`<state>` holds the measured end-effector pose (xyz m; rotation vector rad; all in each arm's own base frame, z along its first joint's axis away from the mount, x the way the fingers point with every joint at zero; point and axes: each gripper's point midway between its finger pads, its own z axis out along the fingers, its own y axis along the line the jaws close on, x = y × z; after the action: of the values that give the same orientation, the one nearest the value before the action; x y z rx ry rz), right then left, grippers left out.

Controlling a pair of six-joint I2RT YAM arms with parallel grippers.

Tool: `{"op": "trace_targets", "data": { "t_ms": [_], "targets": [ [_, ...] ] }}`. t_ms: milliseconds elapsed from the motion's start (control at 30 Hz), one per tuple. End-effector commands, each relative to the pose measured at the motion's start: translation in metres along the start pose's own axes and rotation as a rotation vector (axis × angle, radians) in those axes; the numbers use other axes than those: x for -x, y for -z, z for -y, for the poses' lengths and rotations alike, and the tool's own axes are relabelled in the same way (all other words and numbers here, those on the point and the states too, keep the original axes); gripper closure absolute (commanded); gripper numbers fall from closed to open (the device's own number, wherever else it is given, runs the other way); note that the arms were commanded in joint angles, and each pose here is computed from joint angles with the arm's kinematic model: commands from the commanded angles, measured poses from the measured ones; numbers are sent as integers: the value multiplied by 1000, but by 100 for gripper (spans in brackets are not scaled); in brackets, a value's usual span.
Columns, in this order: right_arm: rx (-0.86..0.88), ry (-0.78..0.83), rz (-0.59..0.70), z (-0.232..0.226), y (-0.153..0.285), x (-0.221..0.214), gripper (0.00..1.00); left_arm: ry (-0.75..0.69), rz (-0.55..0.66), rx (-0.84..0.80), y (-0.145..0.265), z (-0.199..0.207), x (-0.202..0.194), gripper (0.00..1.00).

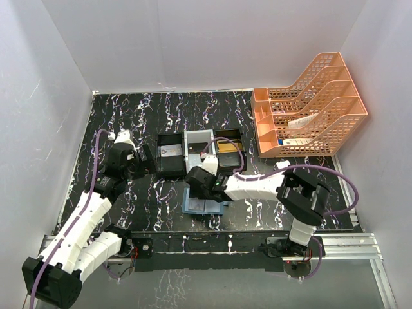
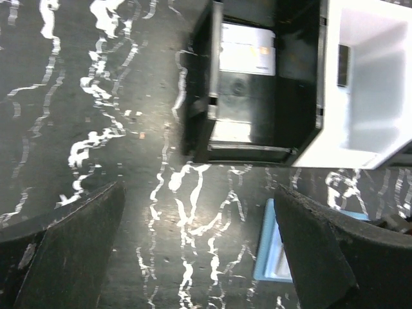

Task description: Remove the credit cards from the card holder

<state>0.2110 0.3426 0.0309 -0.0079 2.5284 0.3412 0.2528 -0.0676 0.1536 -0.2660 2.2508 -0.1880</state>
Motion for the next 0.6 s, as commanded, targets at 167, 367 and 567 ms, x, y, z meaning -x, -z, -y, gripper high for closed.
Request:
{"op": "trace_targets", "data": {
  "t_ms": [167,367,567],
  "targets": [
    [241,-118,-11,-13,14,2,58,96,-210,-533,13,88,-47,14],
    [279,-185,-1,-8,18,6,58,247,-305,-748,17,115,-80,27],
    [266,-167,1,-9,19,9,53,217,-386,-692,6,110,-106,30]
  ]
}}
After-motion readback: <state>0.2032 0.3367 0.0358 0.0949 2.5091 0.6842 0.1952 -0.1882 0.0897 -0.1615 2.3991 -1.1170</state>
